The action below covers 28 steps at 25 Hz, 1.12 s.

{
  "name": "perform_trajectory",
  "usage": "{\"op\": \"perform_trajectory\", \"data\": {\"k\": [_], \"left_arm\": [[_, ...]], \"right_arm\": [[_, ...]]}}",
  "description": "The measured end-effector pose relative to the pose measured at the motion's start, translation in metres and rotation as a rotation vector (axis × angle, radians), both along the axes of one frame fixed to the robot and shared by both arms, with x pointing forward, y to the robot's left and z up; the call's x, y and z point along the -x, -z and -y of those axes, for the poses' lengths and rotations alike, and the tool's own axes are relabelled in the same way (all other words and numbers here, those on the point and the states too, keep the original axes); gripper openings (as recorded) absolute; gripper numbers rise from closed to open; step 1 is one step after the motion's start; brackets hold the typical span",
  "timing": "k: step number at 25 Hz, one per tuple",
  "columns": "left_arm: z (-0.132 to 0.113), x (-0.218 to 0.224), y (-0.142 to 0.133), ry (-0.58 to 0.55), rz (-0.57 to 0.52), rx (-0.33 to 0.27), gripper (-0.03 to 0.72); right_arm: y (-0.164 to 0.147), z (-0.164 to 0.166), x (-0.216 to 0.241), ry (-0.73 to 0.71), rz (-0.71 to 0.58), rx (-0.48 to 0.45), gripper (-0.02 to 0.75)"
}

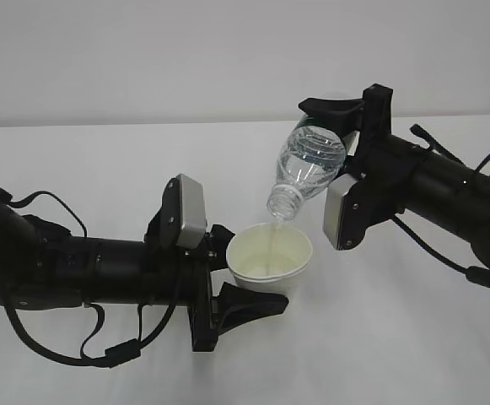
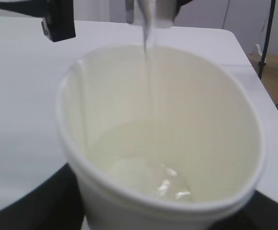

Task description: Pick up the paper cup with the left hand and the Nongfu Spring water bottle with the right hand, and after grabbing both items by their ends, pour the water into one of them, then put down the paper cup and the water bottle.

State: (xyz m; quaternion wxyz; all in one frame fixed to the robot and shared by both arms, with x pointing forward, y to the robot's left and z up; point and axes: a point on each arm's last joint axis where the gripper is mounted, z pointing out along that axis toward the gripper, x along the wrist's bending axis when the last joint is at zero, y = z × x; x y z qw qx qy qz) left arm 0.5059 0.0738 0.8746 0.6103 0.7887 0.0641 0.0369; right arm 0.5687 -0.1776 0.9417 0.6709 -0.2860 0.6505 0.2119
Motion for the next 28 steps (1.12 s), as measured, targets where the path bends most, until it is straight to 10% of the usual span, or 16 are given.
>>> {"op": "perform_trajectory", "data": {"k": [28], "left_arm": [[0.0000,0.0000,0.0001,-0.001,-0.003,-0.001,0.477]], "right_arm": [[0.0000,0.0001,-0.0001,0.001,0.013,0.014,0.483]]}}
